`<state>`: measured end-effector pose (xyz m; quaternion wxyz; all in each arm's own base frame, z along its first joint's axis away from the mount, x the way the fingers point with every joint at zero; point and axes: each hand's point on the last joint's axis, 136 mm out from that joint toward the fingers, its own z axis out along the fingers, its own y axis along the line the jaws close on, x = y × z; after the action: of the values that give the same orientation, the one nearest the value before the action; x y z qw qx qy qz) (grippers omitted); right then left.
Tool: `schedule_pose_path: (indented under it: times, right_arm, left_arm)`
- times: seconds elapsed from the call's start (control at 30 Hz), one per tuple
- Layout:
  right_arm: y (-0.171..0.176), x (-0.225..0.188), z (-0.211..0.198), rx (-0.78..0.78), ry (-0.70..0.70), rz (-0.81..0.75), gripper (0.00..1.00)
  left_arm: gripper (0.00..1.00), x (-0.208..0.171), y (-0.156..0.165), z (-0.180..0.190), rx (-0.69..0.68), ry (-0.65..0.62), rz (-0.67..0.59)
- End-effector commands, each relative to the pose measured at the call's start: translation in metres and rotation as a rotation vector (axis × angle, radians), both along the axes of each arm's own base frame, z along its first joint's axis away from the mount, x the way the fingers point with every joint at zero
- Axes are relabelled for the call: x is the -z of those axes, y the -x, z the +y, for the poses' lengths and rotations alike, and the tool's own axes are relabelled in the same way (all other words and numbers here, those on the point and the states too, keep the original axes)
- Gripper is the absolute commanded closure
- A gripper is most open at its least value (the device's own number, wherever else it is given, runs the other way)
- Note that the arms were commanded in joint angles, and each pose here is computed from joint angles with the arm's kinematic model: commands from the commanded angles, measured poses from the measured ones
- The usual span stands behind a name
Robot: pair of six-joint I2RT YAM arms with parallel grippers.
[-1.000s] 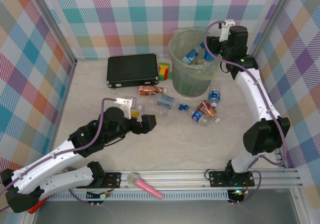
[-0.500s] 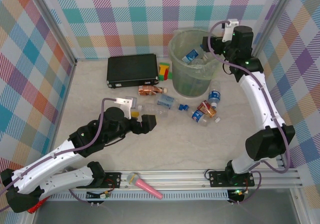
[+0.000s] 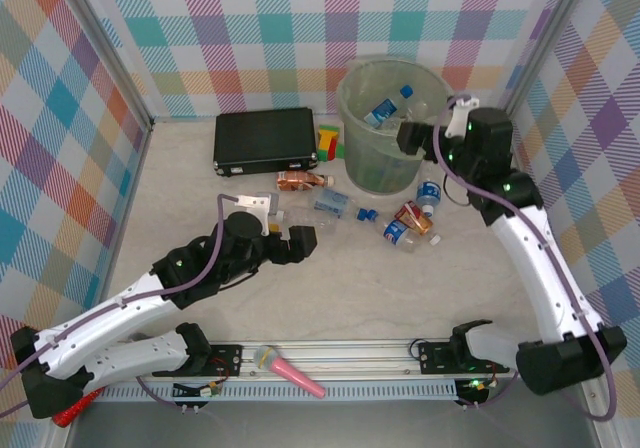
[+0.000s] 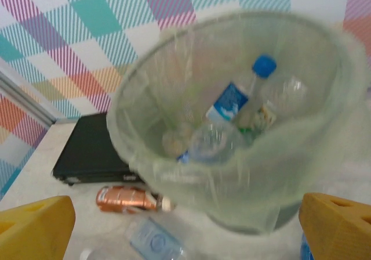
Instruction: Put the plastic bottles in the bin
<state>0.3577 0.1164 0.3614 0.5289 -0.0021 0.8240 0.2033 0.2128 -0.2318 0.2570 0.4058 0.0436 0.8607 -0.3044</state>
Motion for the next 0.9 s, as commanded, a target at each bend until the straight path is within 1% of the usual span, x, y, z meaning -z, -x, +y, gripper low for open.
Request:
schedule_pose_path:
  times: [0.0,0.17,0.3,0.4,0.47,0.67,0.8,0.83,0.87]
  right_arm:
    - [0.02,0.018,0.009,-0.031,-0.059,0.051,0.01]
    - [0.046,0.048,0.013,-0.072,-0.036,0.076,0.01]
    - [0.057,0.072,0.017,-0.114,-0.018,0.088,0.01]
    - [0.064,0.083,0.022,-0.15,-0.021,0.095,0.01]
    - [0.068,0.087,0.024,-0.169,-0.03,0.088,0.01]
    - [0.078,0.083,0.027,-0.198,-0.072,0.056,0.01]
    - [0.083,0.075,0.027,-0.205,-0.09,0.039,0.01]
    - [0.084,0.073,0.027,-0.206,-0.093,0.036,0.01]
    - [0.085,0.072,0.027,-0.205,-0.096,0.033,0.01]
  left_arm:
    - [0.0,0.019,-0.009,0.009,-0.095,-0.046,0.029]
    - [0.0,0.036,-0.026,0.014,-0.24,-0.054,0.069]
    - [0.0,0.054,-0.038,0.012,-0.355,-0.043,0.127]
    - [0.02,0.07,-0.05,0.012,-0.441,-0.054,0.175]
    - [0.02,0.083,-0.058,0.014,-0.498,-0.051,0.213]
    - [0.06,0.116,-0.077,0.02,-0.652,0.019,0.289]
    - [0.07,0.132,-0.088,0.017,-0.712,0.086,0.321]
    - [0.06,0.131,-0.095,0.012,-0.72,0.13,0.317]
    - [0.06,0.135,-0.098,0.009,-0.732,0.147,0.326]
